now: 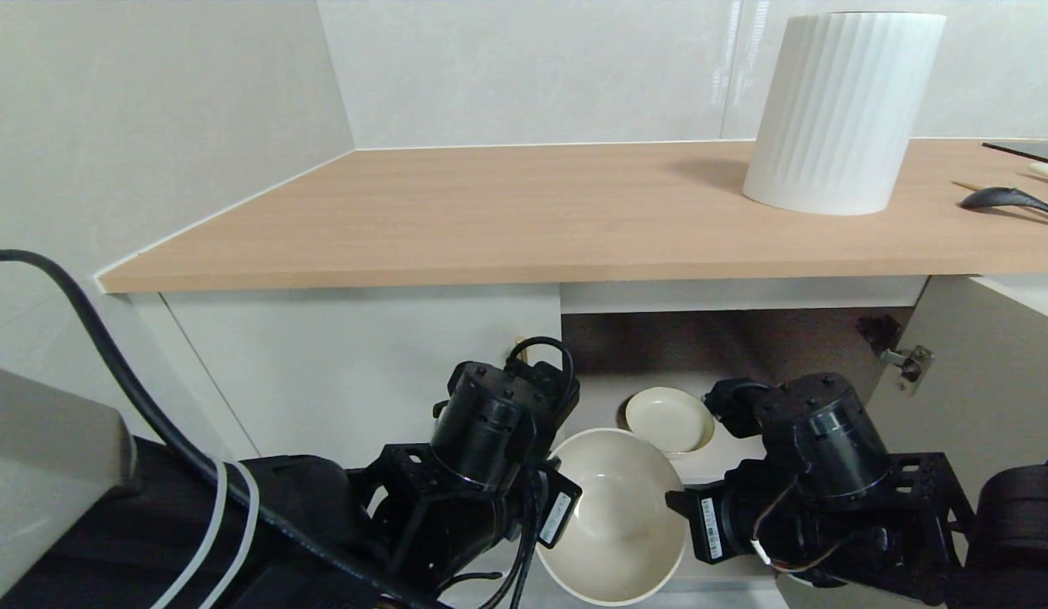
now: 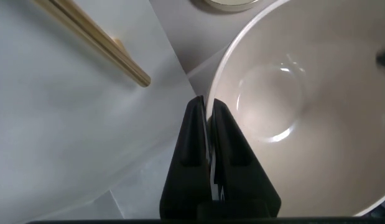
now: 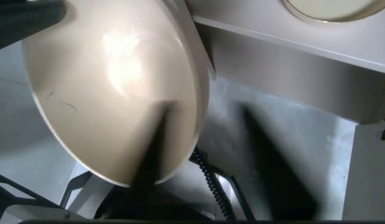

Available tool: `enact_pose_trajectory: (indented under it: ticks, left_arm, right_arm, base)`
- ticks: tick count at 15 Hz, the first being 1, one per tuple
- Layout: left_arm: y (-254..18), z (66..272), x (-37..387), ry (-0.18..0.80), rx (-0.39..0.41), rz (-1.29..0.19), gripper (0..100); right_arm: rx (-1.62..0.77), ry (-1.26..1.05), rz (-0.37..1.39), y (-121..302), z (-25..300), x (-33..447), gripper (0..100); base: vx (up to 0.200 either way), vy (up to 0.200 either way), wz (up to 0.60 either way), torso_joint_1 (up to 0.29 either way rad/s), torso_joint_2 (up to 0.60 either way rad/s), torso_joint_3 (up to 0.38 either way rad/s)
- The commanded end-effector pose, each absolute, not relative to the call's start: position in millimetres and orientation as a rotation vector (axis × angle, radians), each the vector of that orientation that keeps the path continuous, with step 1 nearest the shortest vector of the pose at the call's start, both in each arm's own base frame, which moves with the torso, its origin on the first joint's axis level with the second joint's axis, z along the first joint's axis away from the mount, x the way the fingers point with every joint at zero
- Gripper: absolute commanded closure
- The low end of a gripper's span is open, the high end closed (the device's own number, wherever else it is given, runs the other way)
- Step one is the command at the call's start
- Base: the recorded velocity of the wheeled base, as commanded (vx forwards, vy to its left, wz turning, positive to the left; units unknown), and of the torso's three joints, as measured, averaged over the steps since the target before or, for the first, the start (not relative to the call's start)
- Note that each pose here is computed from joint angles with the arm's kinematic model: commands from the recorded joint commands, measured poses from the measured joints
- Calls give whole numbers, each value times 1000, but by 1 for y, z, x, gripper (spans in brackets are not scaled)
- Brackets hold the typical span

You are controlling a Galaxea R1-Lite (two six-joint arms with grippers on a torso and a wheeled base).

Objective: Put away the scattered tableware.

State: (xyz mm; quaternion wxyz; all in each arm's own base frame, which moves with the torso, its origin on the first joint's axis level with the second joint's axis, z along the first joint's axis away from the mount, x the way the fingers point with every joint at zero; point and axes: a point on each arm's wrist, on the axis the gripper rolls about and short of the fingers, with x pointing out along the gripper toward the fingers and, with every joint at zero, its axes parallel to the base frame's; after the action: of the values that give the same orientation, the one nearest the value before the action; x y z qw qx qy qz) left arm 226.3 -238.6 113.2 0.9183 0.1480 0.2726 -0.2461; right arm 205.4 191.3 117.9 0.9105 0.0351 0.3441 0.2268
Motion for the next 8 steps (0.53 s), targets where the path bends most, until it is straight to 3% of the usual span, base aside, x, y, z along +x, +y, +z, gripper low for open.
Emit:
enact_pose_trajectory:
  ticks: [1,8]
  left_arm:
    - [-239,114,226,558,304,-507,100]
    - [-239,111,226,567,311,-506,100]
  right_arm:
    - [68,717,465,192,115,206,100]
    - [64,717,479,195,116,204,100]
  base:
    - [0,0,0,0,0,0]
    - [0,0,0,0,0,0]
